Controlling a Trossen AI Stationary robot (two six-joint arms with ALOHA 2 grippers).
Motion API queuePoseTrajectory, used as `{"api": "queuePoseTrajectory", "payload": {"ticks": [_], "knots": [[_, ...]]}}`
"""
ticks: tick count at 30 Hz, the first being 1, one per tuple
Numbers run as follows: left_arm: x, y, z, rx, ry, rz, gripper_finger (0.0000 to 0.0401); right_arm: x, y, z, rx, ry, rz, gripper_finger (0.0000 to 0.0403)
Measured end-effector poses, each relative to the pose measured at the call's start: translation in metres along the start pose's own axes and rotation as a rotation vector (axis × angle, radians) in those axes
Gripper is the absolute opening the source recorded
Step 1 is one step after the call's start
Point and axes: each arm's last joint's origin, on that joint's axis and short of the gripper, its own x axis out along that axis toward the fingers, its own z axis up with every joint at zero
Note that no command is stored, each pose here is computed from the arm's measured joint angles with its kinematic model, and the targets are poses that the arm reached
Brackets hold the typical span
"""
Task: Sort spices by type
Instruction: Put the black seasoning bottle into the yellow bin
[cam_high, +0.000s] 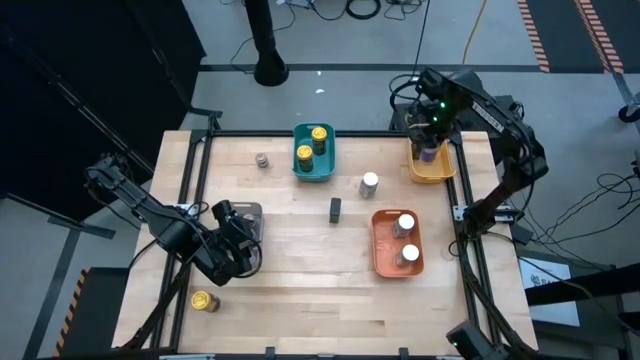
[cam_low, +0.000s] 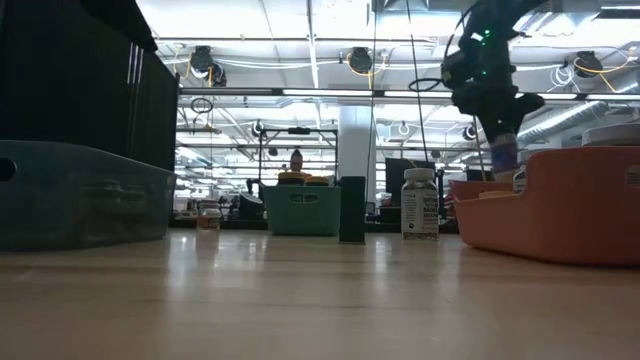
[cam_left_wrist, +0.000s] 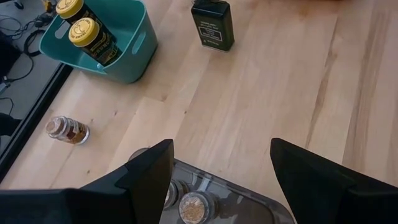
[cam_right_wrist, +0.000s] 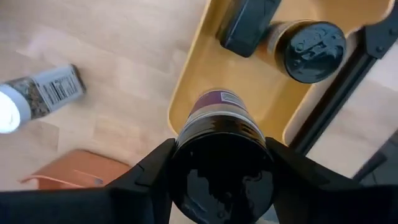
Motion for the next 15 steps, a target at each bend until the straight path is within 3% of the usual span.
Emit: {"api": "queuePoseTrajectory", "payload": {"ticks": [8,15], "knots": [[0.000,0.000,0.000,0.008,0.000,0.003,0.0274,0.006,-0.015,-0.033,0.009,-0.157,0.011,0.0182],[0.000,0.001,0.000,0.007,-0.017,0.019,0.0274,0.014,-0.015,-0.034,0.061,-0.261,0.040,0.0182]]}}
